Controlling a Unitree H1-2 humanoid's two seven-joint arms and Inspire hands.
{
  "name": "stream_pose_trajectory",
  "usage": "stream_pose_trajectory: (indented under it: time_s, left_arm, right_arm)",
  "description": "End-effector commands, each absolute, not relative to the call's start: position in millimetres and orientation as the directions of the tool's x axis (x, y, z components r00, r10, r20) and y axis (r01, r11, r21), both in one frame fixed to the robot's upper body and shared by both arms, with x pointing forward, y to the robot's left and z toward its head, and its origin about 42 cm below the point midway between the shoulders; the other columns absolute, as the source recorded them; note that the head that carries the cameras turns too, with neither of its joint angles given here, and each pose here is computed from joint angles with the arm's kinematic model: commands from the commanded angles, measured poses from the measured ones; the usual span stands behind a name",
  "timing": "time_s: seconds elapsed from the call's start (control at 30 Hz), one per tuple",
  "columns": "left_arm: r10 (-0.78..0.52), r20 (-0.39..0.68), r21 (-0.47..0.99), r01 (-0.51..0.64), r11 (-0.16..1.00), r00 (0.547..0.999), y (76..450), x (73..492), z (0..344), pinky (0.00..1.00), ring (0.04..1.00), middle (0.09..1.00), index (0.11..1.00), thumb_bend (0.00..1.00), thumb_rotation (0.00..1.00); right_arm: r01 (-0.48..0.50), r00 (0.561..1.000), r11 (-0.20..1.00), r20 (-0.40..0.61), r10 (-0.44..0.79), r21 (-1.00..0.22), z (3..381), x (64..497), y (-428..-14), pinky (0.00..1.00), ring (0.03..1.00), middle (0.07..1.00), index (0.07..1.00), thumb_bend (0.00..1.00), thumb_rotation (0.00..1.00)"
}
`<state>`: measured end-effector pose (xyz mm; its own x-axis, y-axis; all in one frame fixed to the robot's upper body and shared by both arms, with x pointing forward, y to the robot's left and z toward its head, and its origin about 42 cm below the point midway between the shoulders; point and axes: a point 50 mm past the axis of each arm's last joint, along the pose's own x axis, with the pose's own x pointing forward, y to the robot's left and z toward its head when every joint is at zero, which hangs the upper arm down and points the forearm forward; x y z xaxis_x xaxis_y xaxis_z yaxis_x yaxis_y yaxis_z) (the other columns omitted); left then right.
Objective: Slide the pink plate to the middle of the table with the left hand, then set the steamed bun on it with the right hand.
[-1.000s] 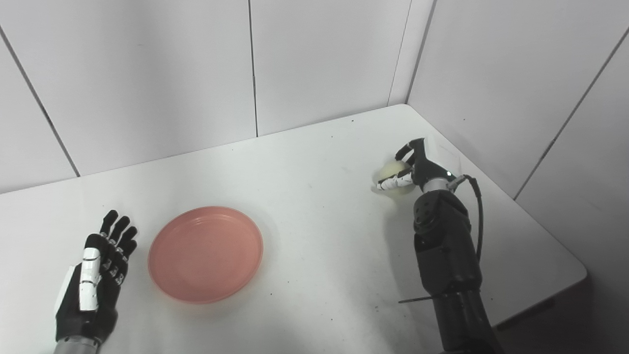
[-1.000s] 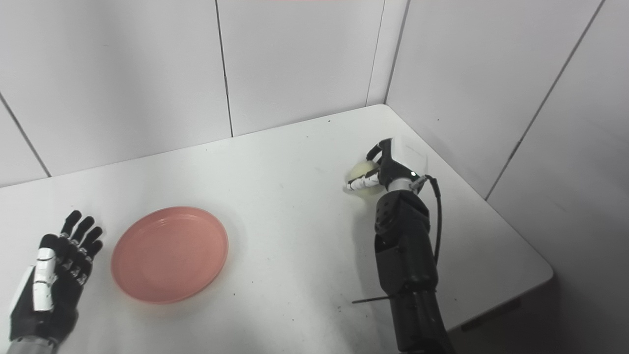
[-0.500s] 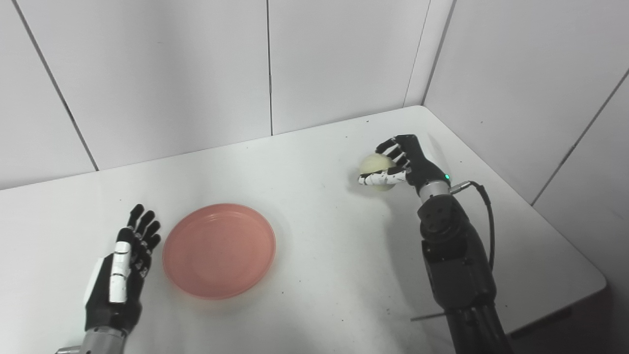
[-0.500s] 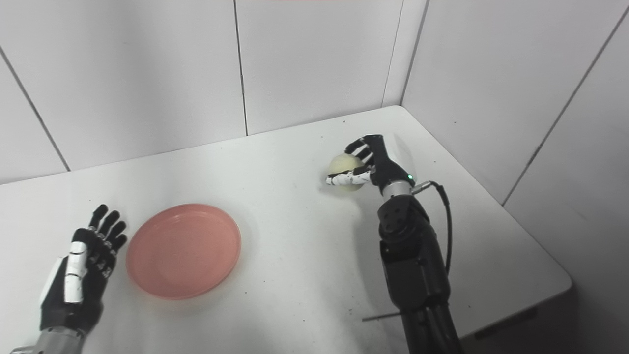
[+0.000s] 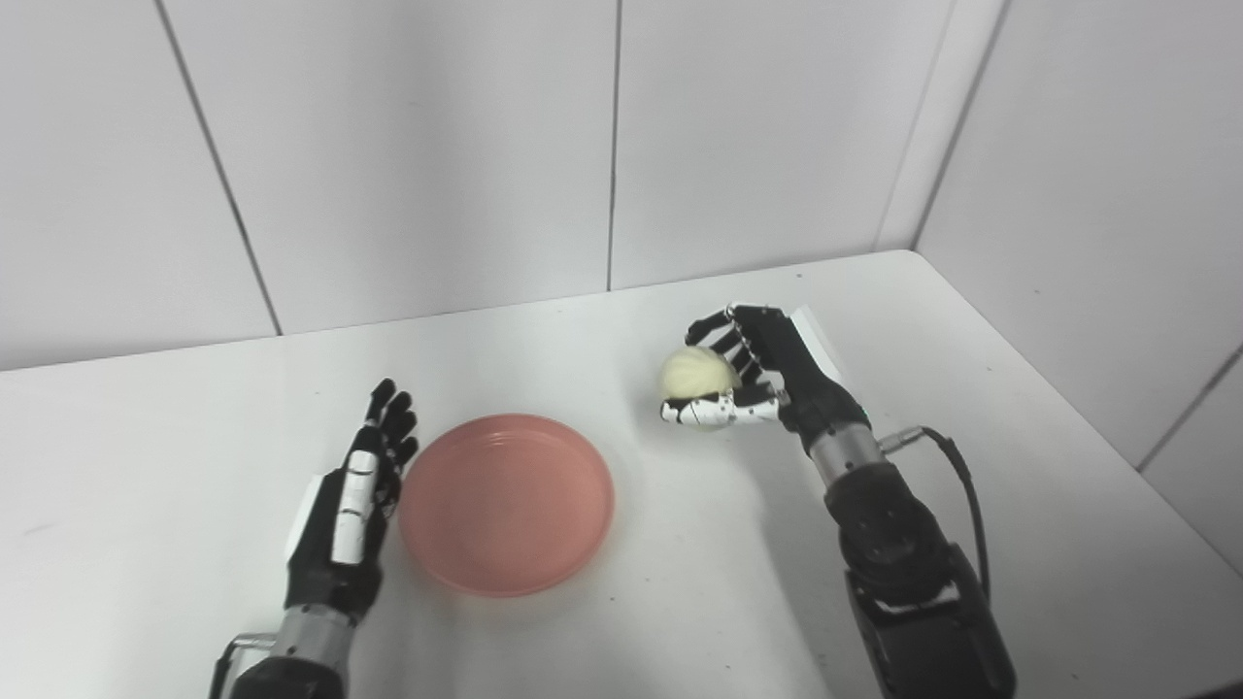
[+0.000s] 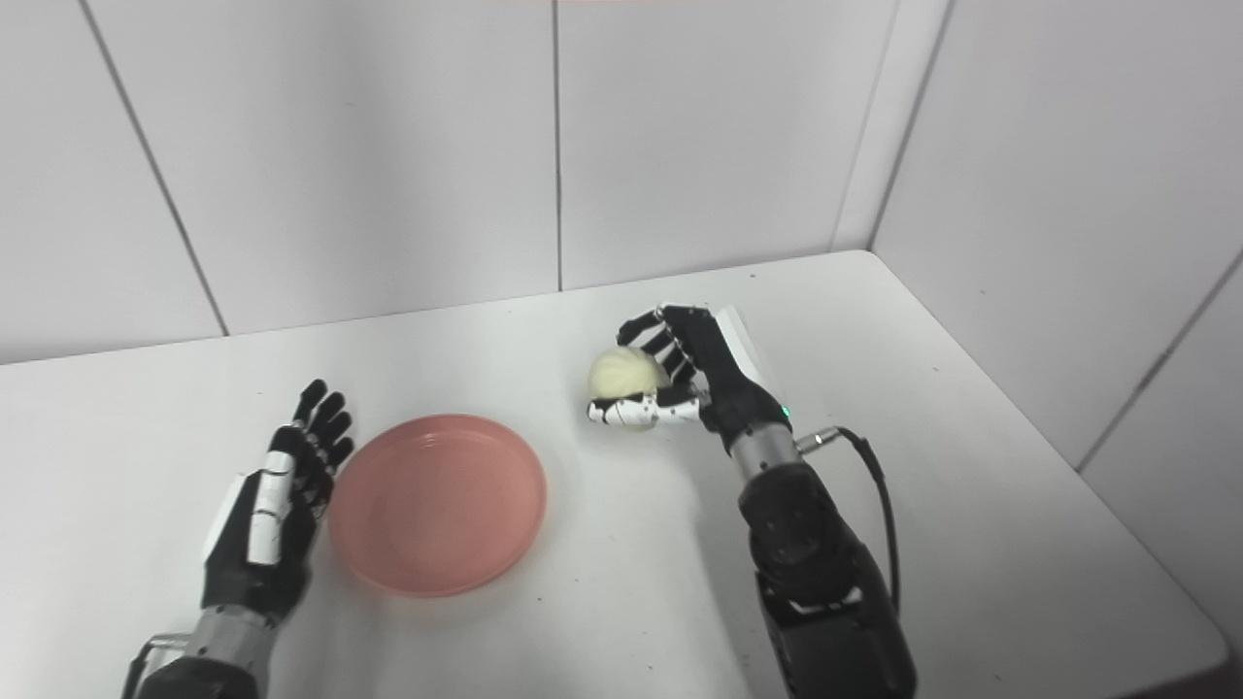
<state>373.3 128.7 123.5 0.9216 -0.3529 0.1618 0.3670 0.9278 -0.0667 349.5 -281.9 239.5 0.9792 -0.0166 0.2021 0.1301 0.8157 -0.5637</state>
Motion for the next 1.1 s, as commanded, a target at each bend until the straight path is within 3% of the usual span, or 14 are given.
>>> stream_pose_trajectory:
  time_s: [0.0,0.23,0.63,0.87,1.07]
  left_arm:
    - [-0.346,0.131,-0.11,0.361,0.926,0.929,117.3,362.7,103.1,1.0,0.999,1.0,0.978,0.61,1.0]
    - [-0.34,0.154,-0.074,0.354,0.932,0.928,109.0,362.6,103.6,1.0,0.994,0.998,0.981,0.58,1.0]
    - [-0.344,0.164,-0.037,0.354,0.935,0.925,101.5,360.1,111.1,0.98,0.959,0.967,0.959,0.6,1.0]
    - [-0.339,0.174,-0.049,0.352,0.935,0.924,100.4,358.7,113.6,0.98,0.949,0.963,0.955,0.59,1.0]
    - [-0.345,0.171,-0.046,0.357,0.933,0.923,101.5,357.6,116.2,0.97,0.952,0.965,0.96,0.61,1.0]
  right_arm:
    - [0.143,0.947,0.816,0.317,0.052,-0.561,259.3,347.3,-270.6,0.22,0.272,0.427,0.514,0.51,0.0]
    - [0.01,0.914,0.793,0.328,0.241,-0.61,260.9,336.6,-230.0,0.21,0.249,0.394,0.512,0.51,0.0]
    - [-0.1,0.902,0.764,0.266,0.339,-0.637,230.7,343.9,-205.0,0.2,0.248,0.406,0.503,0.51,0.0]
    - [-0.117,0.898,0.727,0.24,0.368,-0.676,211.6,342.6,-190.9,0.14,0.217,0.405,0.507,0.51,0.0]
    - [-0.086,0.89,0.708,0.265,0.37,-0.701,197.2,344.3,-188.2,0.2,0.265,0.401,0.496,0.51,0.0]
